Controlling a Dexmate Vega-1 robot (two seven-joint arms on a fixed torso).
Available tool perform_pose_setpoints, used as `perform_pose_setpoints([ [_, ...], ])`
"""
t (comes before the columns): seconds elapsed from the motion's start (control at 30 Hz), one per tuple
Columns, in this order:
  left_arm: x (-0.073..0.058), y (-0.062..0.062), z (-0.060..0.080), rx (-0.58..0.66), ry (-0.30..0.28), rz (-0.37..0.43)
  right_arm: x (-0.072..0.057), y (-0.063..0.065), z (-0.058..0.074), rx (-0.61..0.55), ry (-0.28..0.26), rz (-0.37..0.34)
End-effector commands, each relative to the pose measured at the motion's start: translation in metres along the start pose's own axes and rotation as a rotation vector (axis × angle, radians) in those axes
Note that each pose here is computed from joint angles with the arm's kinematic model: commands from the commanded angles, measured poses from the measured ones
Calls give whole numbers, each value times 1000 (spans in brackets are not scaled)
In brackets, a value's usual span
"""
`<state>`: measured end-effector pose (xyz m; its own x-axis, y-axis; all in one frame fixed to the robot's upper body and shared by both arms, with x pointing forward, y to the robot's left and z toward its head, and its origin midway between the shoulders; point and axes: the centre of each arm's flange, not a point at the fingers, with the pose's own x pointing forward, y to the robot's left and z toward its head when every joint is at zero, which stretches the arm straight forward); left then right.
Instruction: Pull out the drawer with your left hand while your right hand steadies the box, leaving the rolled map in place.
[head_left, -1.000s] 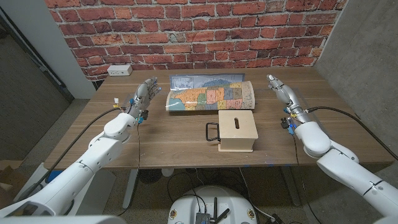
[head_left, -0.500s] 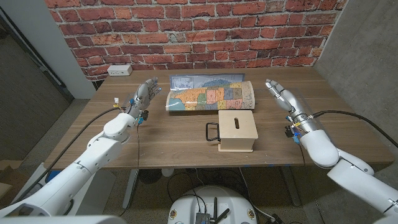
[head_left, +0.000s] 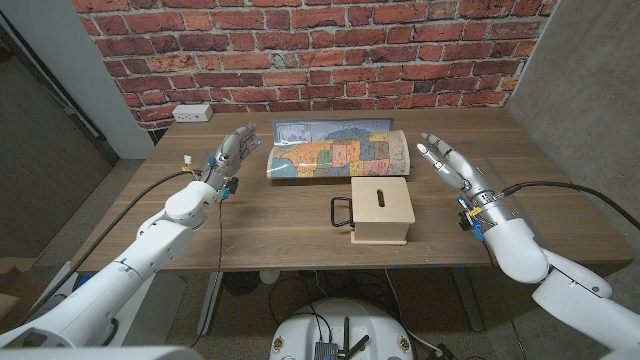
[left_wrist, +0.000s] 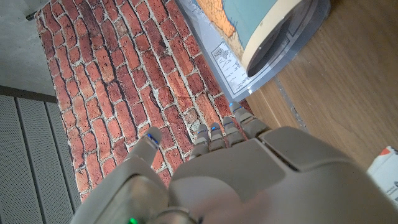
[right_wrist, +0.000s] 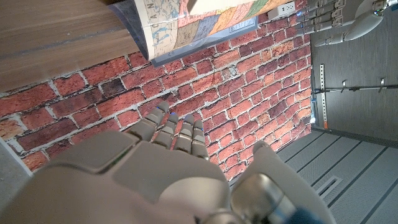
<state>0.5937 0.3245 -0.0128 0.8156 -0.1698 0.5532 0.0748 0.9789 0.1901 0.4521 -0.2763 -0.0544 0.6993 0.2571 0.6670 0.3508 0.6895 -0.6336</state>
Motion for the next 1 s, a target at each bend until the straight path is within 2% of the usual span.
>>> perform_pose_setpoints([
  [0.03,-6,-1,12,89,-25,-34,-9,12,12,-161,-40,11],
  [0.43,-8,-6,24,208,-53,-98,-16,22,19,-276,-52,49],
  [0.67,-3,-17,33,304,-86,-152,-19,27,27,-351,-70,83],
  [0.77,2,-22,42,355,-120,-191,-22,28,29,-385,-76,75],
  [0.83,5,-25,47,391,-129,-219,-22,29,31,-423,-74,99],
  [1.0,9,-30,51,423,-144,-269,-25,30,34,-468,-79,118],
])
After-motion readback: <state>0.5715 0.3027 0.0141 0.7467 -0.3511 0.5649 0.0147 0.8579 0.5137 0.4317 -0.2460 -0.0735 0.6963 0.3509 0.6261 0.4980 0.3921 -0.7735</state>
